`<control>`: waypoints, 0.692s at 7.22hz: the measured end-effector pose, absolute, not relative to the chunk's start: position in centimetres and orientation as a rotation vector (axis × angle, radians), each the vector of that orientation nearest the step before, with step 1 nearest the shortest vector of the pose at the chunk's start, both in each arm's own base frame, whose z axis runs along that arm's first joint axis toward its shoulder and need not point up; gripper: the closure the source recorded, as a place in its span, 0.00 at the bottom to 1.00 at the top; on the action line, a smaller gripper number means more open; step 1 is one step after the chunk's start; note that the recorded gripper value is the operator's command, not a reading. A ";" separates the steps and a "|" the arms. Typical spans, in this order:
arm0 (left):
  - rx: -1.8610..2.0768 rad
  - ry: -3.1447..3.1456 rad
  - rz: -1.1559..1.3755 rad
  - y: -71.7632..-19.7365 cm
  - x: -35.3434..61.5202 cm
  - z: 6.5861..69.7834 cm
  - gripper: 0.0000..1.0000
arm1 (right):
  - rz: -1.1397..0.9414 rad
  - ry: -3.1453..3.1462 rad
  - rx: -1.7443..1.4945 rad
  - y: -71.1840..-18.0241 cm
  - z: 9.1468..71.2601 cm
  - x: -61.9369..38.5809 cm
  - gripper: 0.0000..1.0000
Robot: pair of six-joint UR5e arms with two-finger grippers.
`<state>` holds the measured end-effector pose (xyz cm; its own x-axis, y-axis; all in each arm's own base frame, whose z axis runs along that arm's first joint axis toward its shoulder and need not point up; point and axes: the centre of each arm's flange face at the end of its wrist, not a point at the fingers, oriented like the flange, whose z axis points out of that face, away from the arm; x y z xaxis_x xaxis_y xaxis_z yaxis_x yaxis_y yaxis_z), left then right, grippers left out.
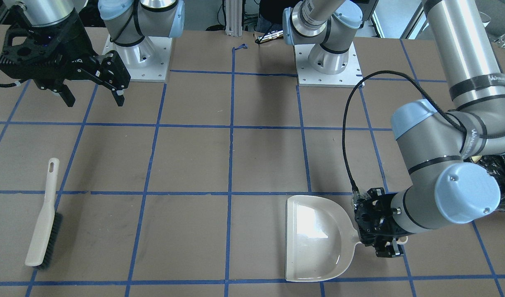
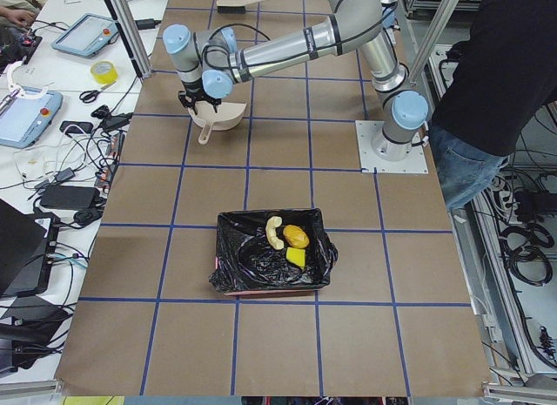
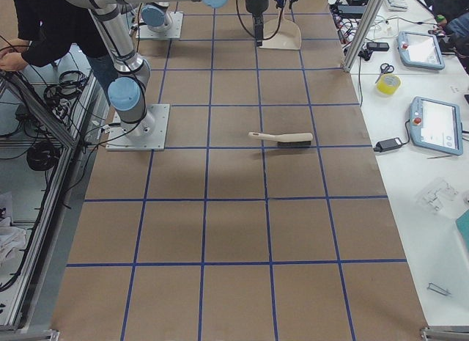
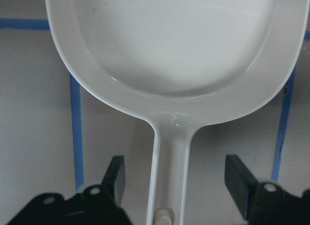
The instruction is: Sweep and dump trash into bin
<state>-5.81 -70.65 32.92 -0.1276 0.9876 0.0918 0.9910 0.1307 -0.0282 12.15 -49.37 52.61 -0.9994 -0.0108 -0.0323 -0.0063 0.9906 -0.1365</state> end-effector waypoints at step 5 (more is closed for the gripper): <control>-1.355 -2.804 -0.002 -61.4 -10.5 48.9 0.16 | -0.212 3.101 -0.014 -49.4 52.6 12.2 0.00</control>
<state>-10.48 -61.44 48.87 -0.6212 0.7832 0.0255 0.7833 0.6216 -0.0107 12.15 -49.37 52.61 -0.9994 -0.0111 -0.0326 -0.0065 0.9906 -0.1365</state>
